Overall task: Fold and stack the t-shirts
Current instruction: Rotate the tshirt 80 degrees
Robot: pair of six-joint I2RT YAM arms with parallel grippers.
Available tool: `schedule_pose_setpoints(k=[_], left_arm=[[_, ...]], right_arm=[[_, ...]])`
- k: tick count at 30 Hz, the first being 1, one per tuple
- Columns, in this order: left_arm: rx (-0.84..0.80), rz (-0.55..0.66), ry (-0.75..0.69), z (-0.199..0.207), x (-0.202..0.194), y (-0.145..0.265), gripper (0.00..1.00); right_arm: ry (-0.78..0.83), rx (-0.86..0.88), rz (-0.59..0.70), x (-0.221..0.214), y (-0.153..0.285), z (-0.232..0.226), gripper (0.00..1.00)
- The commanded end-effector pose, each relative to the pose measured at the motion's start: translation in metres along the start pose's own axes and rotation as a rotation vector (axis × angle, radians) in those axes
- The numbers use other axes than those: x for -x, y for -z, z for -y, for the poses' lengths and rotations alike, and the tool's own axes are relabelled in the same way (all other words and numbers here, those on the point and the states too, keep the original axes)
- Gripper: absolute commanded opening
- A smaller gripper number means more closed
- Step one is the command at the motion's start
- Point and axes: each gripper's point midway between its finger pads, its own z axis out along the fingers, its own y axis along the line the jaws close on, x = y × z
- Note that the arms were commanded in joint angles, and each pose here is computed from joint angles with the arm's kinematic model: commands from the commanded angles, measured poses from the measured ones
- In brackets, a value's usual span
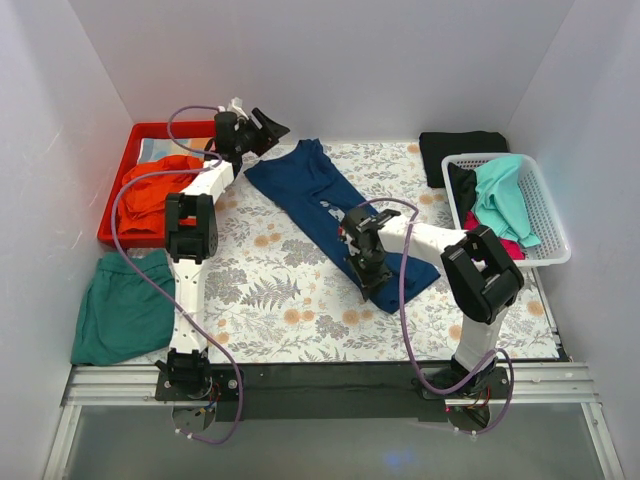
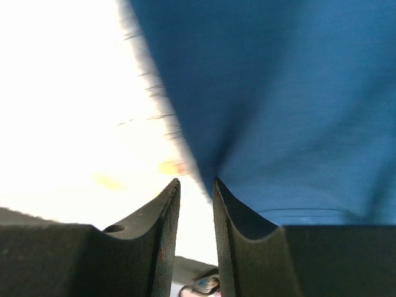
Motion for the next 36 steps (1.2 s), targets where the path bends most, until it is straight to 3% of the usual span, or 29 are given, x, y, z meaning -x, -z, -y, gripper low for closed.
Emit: schedule_pose_setpoints(k=[1,6,12,17,25,31,36], left_arm=[[-0.015,0.099,-0.100,0.063,0.055,0.031,0.64],[-0.002,0.077,-0.098,0.061,0.052,0.033,0.64],[0.023,-0.006,-0.063,0.047,0.026,0.040,0.64],[0.047,-0.045,-0.086,0.055,0.018,0.057,0.64],[0.179,-0.093,-0.086,0.044,-0.015,0.090,0.64],[0.221,-0.106,-0.084,0.051,-0.029,0.108,0.64],[0.225,-0.134,-0.093,0.059,-0.043,0.118,0.64]], right_arm=[[0.070,0.146,-0.017,0.004,0.014,-0.057,0.34],[0.174,0.199,-0.028,0.007,0.010,-0.121,0.34],[0.153,0.120,0.012,0.018,0.001,-0.145,0.34],[0.098,-0.029,0.138,0.029,0.024,-0.114,0.35],[0.003,-0.321,0.205,-0.010,0.019,-0.008,0.38],[-0.024,-0.278,0.332,0.008,0.020,0.014,0.39],[-0.059,-0.243,0.351,0.015,0.009,0.032,0.40]])
